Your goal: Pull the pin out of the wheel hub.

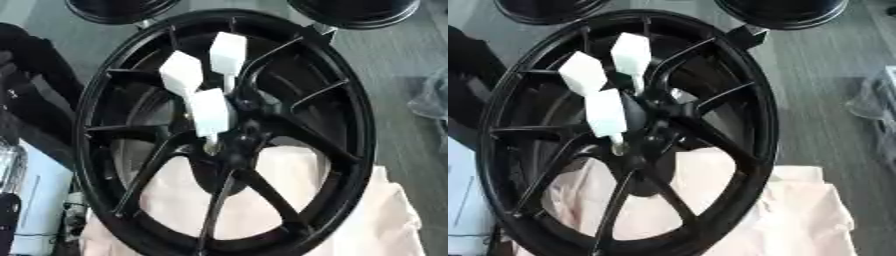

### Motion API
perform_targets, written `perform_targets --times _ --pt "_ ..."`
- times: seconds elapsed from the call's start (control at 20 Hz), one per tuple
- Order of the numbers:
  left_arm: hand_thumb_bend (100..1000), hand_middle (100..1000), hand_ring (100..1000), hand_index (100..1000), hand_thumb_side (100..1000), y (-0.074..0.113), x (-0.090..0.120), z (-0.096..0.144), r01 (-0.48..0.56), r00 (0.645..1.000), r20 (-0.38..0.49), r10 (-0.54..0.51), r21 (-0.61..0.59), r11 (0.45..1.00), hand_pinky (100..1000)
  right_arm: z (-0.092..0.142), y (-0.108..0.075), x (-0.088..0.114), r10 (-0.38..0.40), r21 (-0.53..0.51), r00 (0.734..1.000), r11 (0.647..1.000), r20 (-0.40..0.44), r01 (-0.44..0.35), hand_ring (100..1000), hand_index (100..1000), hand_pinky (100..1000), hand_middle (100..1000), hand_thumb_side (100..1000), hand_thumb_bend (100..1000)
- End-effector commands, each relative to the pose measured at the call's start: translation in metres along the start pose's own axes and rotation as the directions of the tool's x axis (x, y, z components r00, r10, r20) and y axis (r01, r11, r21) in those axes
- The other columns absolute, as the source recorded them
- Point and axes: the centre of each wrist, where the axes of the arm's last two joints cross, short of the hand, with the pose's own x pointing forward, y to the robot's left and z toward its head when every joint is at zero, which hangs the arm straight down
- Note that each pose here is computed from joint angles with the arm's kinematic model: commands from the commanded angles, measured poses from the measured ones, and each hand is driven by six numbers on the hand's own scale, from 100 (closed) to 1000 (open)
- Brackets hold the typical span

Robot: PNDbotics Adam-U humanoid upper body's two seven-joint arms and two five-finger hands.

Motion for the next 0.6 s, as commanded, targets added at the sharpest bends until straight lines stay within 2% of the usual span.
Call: perform_targets --times 0.05,0.15,0.25,0.3,0.35,0.5,0.6 --pt "343 767 839 692 722 0.000 0.012 -0.005 -0.001 0.999 0.039 0.001 -0.010 1.000 607 -0.005 0.009 0.003 -0.137 -0.062 0.991 0.989 0.014 0.137 745 827 856 707 579 100" --pt "343 767 839 692 723 -0.002 0.011 -0.004 -0.005 0.999 0.037 0.005 -0.017 1.000 607 -0.007 0.026 0.001 -0.241 -0.080 0.971 0.967 0.010 0.241 743 828 860 704 622 100" --pt "343 767 839 692 723 -0.003 0.011 -0.004 -0.006 0.999 0.035 0.007 -0.021 1.000 607 -0.009 0.037 0.000 -0.306 -0.090 0.952 0.948 0.007 0.305 743 828 860 704 622 100" --pt "342 767 839 692 723 -0.004 0.011 -0.004 -0.009 0.999 0.034 0.010 -0.024 1.000 607 -0.010 0.045 -0.002 -0.351 -0.107 0.936 0.931 0.001 0.349 729 820 860 687 481 100" --pt "342 767 838 692 722 -0.005 0.011 -0.004 -0.012 0.999 0.033 0.013 -0.027 1.000 607 -0.011 0.053 -0.003 -0.390 -0.123 0.921 0.914 -0.002 0.387 726 818 860 683 574 100" --pt "343 768 838 692 721 -0.007 0.011 -0.004 -0.020 0.999 0.034 0.021 -0.033 0.999 607 -0.014 0.073 -0.008 -0.479 -0.157 0.878 0.867 -0.003 0.473 728 819 866 684 595 100" --pt "343 767 838 692 720 -0.008 0.011 -0.004 -0.023 0.999 0.035 0.024 -0.033 0.999 607 -0.015 0.081 -0.013 -0.513 -0.166 0.859 0.847 -0.002 0.505 732 820 868 687 606 100"
